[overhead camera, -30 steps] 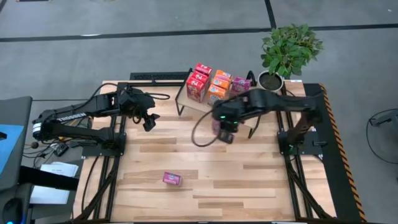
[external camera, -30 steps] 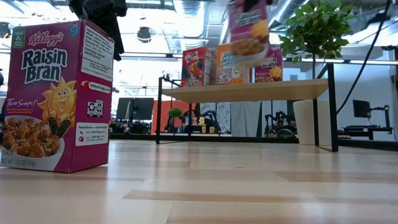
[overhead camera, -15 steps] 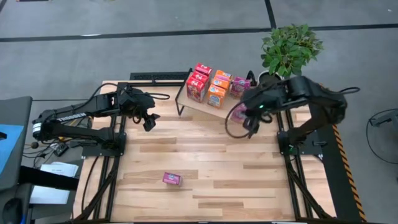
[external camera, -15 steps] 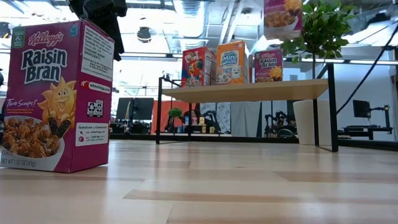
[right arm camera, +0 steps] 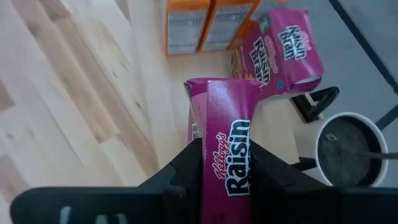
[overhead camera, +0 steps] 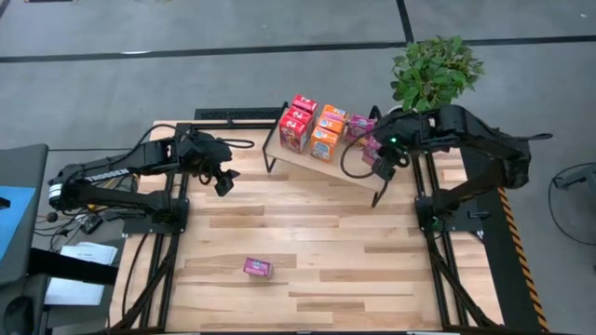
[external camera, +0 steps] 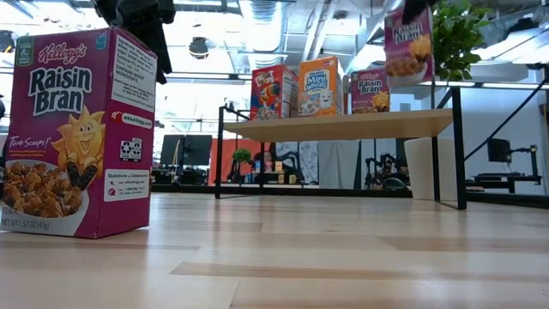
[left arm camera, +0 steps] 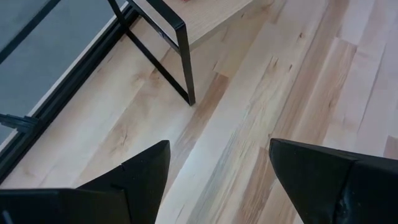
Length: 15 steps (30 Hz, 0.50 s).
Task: Stack cereal on shelf
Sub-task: Put the top purple cereal box on the shelf aligned with the other purple cereal box
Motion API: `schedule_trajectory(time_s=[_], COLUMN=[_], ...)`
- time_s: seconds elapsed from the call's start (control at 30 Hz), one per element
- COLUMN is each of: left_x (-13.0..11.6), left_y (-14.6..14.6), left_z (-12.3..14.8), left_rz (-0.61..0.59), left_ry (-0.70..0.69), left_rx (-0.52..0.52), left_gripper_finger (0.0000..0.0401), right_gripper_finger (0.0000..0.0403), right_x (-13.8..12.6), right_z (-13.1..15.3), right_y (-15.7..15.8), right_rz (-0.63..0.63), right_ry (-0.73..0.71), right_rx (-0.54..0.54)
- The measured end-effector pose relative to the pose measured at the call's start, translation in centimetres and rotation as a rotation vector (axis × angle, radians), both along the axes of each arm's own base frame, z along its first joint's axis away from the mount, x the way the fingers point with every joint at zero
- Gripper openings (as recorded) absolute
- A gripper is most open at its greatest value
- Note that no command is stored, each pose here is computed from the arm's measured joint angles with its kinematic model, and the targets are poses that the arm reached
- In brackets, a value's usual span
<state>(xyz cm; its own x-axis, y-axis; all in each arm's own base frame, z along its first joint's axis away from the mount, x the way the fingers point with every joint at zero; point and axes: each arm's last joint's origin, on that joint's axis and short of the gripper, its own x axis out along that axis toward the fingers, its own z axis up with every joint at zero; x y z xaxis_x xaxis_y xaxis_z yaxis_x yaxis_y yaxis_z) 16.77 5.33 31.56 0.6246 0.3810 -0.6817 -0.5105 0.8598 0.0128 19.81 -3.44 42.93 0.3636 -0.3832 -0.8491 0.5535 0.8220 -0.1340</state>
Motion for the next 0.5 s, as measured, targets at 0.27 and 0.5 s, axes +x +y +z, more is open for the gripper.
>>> schedule_trajectory(time_s=[0.27, 0.5], left_x=[0.0, 0.0], left_y=[0.0, 0.0], left_z=[0.0, 0.0], left_rz=[0.001, 0.001], left_ry=[-0.001, -0.001], left_rx=[-0.001, -0.001], left_gripper_finger=[0.0266, 0.0266], right_gripper_finger=[0.0118, 0.0118], right_x=[0.1, -1.0], right_z=[-2.2, -1.6], right_y=[-0.8, -1.4], right_rz=[0.032, 0.004], right_ry=[-0.051, -0.132], right_rx=[0.013, 0.005])
